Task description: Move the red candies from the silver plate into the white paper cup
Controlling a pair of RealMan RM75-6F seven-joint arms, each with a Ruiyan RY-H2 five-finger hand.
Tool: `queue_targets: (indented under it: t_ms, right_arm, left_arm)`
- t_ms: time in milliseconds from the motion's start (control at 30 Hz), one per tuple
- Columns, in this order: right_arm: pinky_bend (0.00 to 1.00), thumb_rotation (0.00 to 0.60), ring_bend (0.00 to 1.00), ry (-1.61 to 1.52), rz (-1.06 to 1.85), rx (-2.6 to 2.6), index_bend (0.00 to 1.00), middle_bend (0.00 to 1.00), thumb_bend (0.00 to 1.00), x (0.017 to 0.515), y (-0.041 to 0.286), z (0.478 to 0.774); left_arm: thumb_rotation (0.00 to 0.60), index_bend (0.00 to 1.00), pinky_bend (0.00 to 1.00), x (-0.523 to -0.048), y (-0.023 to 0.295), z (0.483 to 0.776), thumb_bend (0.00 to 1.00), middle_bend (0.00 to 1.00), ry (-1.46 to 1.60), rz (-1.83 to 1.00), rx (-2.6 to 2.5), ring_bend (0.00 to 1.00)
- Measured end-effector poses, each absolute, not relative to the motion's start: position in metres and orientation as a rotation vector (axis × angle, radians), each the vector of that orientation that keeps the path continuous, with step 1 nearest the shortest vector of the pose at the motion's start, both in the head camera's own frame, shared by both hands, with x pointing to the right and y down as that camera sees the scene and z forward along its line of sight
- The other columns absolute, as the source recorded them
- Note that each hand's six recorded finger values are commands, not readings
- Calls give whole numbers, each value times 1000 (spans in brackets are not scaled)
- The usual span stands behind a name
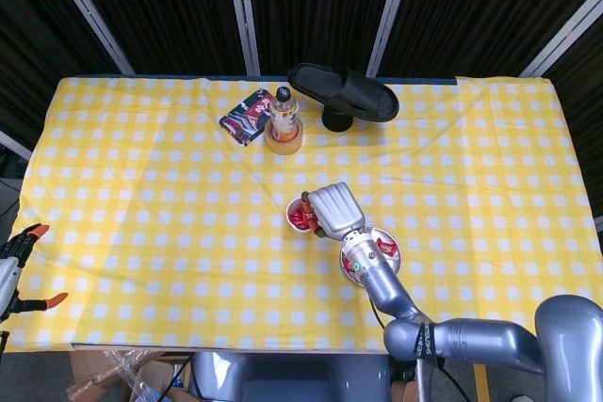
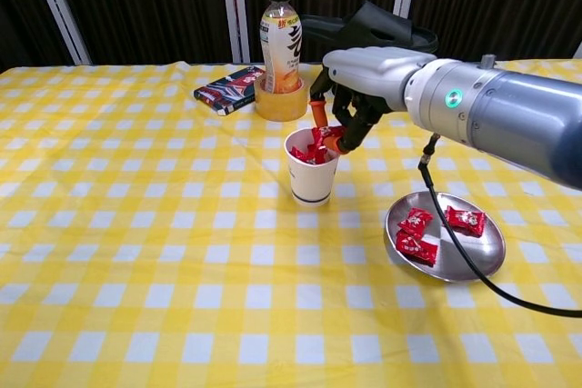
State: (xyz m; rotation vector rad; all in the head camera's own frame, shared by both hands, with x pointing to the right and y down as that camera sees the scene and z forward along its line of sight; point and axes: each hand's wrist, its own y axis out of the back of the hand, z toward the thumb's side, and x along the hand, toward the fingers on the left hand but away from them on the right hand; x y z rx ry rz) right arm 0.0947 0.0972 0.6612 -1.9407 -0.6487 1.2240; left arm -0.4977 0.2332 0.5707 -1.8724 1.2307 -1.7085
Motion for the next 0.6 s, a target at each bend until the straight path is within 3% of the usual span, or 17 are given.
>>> queue_targets:
  t_ms: [200, 600]
  right_arm:
    - [981, 600, 930, -649, 1223, -1949, 567, 819, 448, 90, 97, 667]
    - [980, 600, 930, -648, 1218, -1936, 408, 819, 449, 84, 94, 672]
  left_arm:
    - [600, 0, 0, -499, 232, 570, 39, 0, 1249, -1708, -1871, 0]
    - [600, 0, 0, -500, 231, 570, 41, 0, 1258, -1711, -1879, 0]
